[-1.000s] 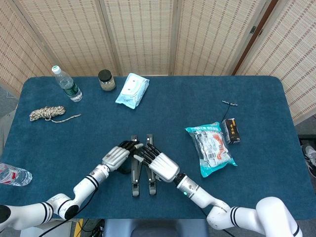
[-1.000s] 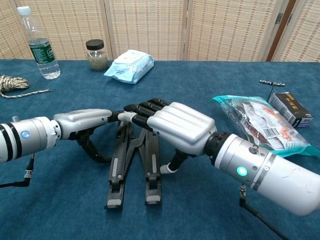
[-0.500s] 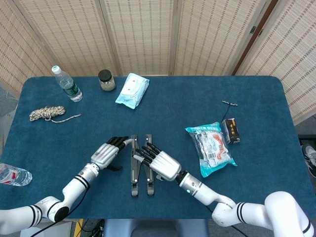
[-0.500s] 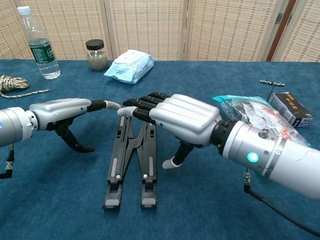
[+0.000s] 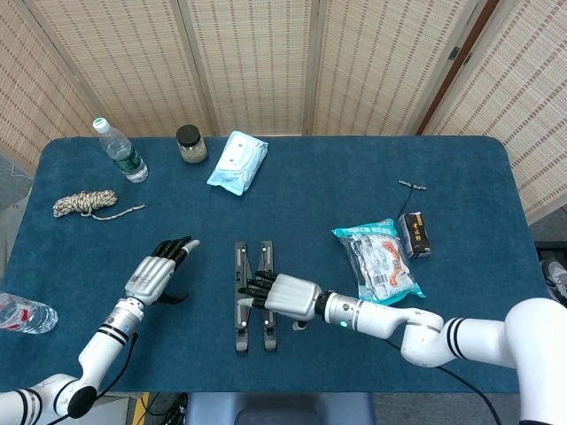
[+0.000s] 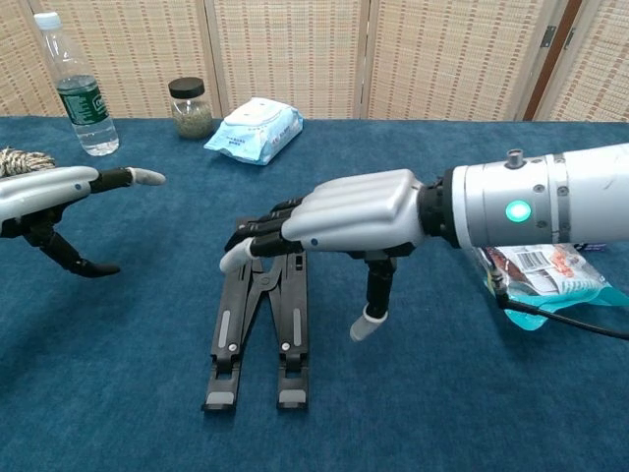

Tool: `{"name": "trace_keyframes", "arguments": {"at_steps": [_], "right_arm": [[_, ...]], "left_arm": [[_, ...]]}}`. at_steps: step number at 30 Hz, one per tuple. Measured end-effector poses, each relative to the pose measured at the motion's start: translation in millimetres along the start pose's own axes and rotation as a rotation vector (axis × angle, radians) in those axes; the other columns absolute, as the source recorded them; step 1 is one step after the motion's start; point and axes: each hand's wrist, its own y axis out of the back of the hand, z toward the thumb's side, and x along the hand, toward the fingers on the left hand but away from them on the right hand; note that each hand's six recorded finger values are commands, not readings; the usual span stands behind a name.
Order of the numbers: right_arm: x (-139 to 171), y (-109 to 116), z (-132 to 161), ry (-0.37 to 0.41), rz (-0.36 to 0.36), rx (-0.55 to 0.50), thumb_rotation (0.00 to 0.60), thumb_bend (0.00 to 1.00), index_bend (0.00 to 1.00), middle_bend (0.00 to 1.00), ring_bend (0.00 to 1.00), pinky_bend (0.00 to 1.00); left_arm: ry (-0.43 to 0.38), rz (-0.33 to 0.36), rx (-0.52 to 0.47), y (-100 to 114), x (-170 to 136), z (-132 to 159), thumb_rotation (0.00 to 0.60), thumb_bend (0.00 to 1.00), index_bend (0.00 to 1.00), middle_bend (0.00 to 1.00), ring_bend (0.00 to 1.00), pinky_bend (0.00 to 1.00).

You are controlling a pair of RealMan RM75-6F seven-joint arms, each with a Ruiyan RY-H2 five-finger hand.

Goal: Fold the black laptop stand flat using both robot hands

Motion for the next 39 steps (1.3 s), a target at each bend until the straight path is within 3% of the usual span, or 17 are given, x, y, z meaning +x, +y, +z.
{"name": "trace_keyframes", "arguments": {"at_steps": [8, 14, 25, 39], "right_arm": [[-15.8, -12.7, -2.7, 0.051, 0.066, 0.092, 0.6, 0.0, 0.0, 0.0, 0.0, 0.0], [-31.8, -18.1, -3.5, 0.072, 0.074, 0.119, 0.6, 0.0, 0.0, 0.0, 0.0, 0.0], [-60.8, -16.3, -3.1, 0.1, 0.089, 0.145, 0.6, 0.0, 0.0, 0.0, 0.0, 0.0], [-76.0, -17.0, -6.7, 0.094, 0.124, 0.137, 0.6, 0.05, 0.0, 0.04, 0.0, 0.0]], "left_arm": [[0.025, 0.022, -0.024, 4.8, -4.8, -9.2, 0.6, 0.22, 0.0, 0.0, 0.0, 0.0], [0.039, 0.028, -0.04, 5.5, -4.7, -15.9, 0.6, 0.22, 0.0, 0.0, 0.0, 0.0], [0.062, 0.041, -0.067, 6.8, -5.8, -28.4, 0.6, 0.22, 0.0, 0.0, 0.0, 0.0], [0.066, 0.045, -0.074, 6.4, -7.4, -32.3, 0.6, 0.22, 0.0, 0.0, 0.0, 0.0]]}}
